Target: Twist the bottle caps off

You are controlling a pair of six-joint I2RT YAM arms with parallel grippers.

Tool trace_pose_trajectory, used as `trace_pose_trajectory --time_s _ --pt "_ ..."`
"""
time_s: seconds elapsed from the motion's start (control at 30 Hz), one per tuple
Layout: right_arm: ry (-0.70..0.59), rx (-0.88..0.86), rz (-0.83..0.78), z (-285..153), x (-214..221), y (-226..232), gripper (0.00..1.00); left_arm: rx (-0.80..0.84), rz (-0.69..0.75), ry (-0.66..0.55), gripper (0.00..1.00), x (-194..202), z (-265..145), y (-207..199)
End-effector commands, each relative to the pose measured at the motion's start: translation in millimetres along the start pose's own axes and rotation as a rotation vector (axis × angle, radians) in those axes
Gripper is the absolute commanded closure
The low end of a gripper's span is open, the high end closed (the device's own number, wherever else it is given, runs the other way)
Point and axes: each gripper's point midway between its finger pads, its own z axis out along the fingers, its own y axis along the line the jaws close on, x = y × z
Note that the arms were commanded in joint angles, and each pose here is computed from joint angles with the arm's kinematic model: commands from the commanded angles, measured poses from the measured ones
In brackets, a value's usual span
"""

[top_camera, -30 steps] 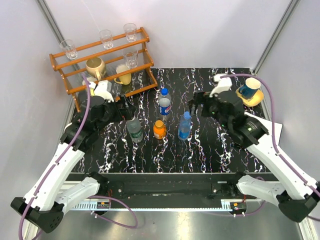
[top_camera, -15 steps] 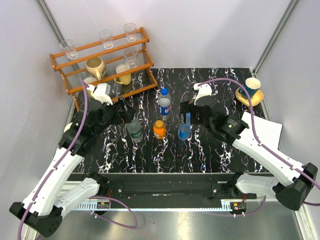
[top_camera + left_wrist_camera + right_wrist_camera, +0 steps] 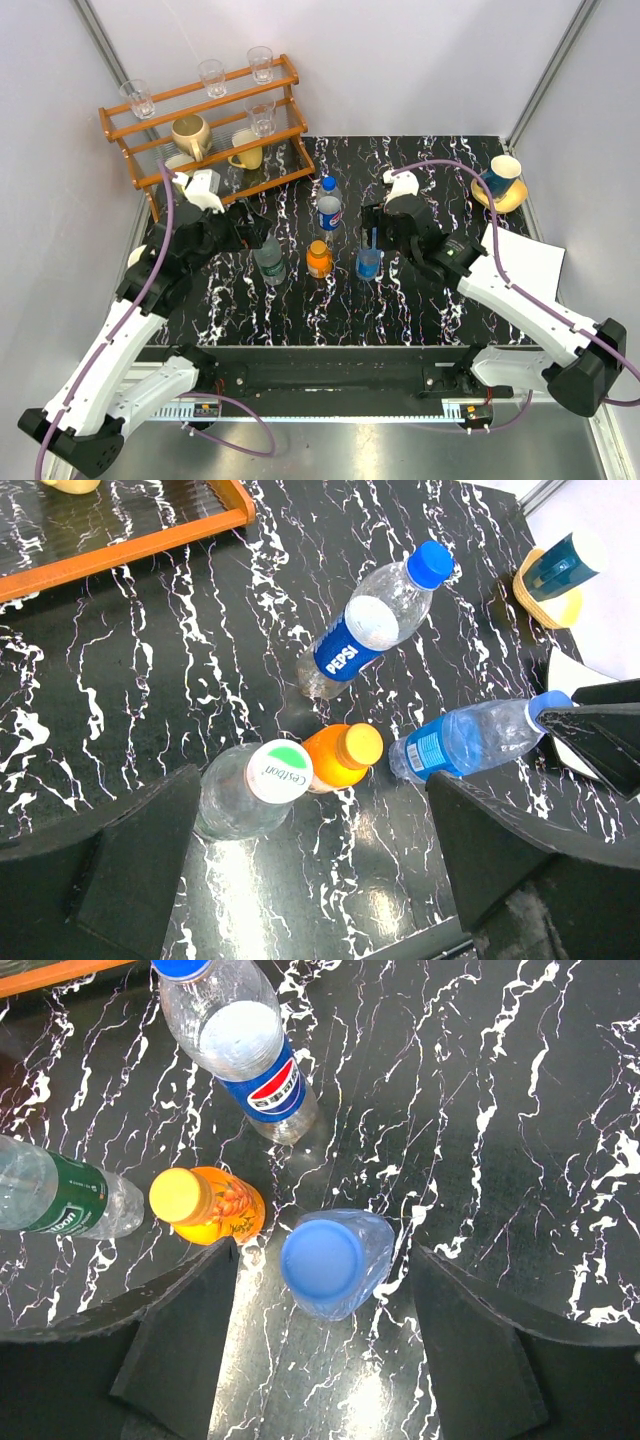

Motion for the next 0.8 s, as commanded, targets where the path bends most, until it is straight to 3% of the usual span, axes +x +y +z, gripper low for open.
trace_pose_trajectory --time_s 0.0,0.33,0.47,0.53,0.77 --pt "-0.053 0.004 0.035 5 -13 4 0.23 0.045 0.005 -0.039 0.01 -8 -2 -9" --pt "-0.030 0.019 0.034 17 0 3 0.32 0.039 0.002 -0.025 0.01 -4 2 -7" --pt "-0.029 0.019 0.035 18 2 3 0.39 0.035 0.001 -0.017 0.01 -2 4 -6" --pt "-0.025 0.024 0.034 19 4 2 0.48 0.034 0.002 -0.016 0.01 -1 4 -6" --pt "-0.062 0.035 0.049 5 -7 -4 0.54 0.034 0.004 -0.016 0.01 -2 5 -6"
